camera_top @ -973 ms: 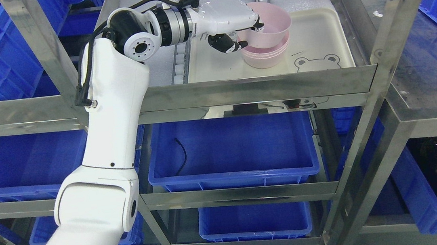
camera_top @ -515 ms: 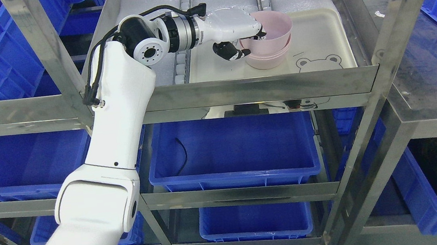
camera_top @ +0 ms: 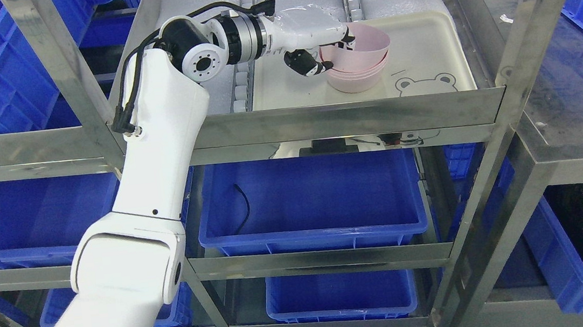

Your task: Stack pink IKEA bowl on shelf middle layer

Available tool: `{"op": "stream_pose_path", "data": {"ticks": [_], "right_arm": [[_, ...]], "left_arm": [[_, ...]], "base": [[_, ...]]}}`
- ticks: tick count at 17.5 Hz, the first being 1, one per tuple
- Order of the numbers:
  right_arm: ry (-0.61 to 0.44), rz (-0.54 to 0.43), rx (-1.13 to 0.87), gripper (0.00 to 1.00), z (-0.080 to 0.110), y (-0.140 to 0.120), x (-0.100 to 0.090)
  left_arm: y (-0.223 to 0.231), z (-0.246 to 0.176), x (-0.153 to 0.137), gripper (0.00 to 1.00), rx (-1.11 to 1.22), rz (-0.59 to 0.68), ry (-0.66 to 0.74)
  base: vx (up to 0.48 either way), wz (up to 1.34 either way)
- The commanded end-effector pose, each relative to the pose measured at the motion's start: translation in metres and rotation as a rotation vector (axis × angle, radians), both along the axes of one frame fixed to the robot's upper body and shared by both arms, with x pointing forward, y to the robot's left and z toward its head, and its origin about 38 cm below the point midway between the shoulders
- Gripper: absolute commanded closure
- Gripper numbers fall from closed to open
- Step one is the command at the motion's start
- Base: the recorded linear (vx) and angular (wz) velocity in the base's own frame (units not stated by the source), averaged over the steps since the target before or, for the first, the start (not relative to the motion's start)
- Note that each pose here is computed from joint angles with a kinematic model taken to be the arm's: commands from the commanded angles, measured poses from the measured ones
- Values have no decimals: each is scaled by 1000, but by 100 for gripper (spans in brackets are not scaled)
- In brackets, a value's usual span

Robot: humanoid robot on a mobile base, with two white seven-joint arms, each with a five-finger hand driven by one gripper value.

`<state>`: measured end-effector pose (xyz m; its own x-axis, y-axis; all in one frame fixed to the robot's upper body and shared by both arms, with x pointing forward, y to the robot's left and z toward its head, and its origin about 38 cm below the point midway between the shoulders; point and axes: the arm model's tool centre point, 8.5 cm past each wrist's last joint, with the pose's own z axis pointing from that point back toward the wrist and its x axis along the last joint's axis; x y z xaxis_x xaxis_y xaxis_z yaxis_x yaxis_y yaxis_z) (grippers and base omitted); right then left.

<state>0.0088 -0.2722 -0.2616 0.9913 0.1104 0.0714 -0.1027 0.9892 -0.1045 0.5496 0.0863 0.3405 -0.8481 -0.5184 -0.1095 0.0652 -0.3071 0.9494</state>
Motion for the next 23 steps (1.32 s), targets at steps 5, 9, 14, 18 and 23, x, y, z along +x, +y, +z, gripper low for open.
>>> {"op": "stream_pose_path", "data": {"ticks": [5, 9, 14, 18, 23], "right_arm": [[-15, 1, -17, 0, 1, -11, 4], [-15, 1, -17, 0, 1, -11, 4], [-15, 1, -17, 0, 1, -11, 4], [-15, 1, -17, 0, 1, -11, 4], [-13, 1, -17, 0, 1, -11, 3]], "left_arm": [[8, -3, 8, 69, 30, 24, 22], [6, -14, 6, 70, 39, 15, 38], [7, 20, -2, 11, -66, -3, -62], [7, 78, -26, 1, -273, -88, -50], [-17, 99, -80, 1, -549, -222, 28]], "base": [[0, 0], [-2, 6], [-7, 21], [-5, 7], [0, 0]]}}
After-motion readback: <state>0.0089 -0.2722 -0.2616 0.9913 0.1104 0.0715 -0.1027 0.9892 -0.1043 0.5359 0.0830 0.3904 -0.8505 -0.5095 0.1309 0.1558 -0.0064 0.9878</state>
